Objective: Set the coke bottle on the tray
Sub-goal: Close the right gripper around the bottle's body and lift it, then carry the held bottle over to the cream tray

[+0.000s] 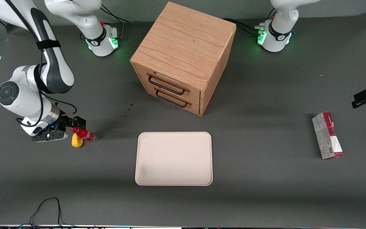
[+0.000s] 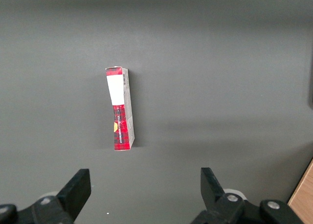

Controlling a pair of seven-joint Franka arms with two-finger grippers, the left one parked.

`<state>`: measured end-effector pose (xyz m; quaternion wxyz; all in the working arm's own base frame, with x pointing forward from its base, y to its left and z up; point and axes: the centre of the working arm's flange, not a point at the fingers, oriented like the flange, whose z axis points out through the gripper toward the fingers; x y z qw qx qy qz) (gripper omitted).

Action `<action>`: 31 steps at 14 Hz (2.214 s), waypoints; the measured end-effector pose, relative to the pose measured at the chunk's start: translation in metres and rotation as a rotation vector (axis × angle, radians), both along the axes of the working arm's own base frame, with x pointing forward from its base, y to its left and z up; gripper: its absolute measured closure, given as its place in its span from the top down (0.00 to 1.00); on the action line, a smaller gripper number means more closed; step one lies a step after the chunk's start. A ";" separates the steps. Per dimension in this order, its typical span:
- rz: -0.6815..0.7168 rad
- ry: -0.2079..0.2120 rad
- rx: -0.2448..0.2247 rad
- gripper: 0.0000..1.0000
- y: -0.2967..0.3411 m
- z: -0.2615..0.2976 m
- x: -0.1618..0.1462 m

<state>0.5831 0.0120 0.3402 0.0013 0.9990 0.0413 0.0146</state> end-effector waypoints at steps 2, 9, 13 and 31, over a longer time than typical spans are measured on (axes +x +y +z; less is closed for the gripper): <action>-0.001 0.005 -0.002 1.00 -0.003 -0.006 0.000; 0.001 0.005 -0.003 0.84 -0.003 -0.013 0.001; 0.001 0.005 -0.003 0.40 -0.003 -0.013 0.001; 0.027 0.129 -0.014 0.31 -0.013 0.278 0.014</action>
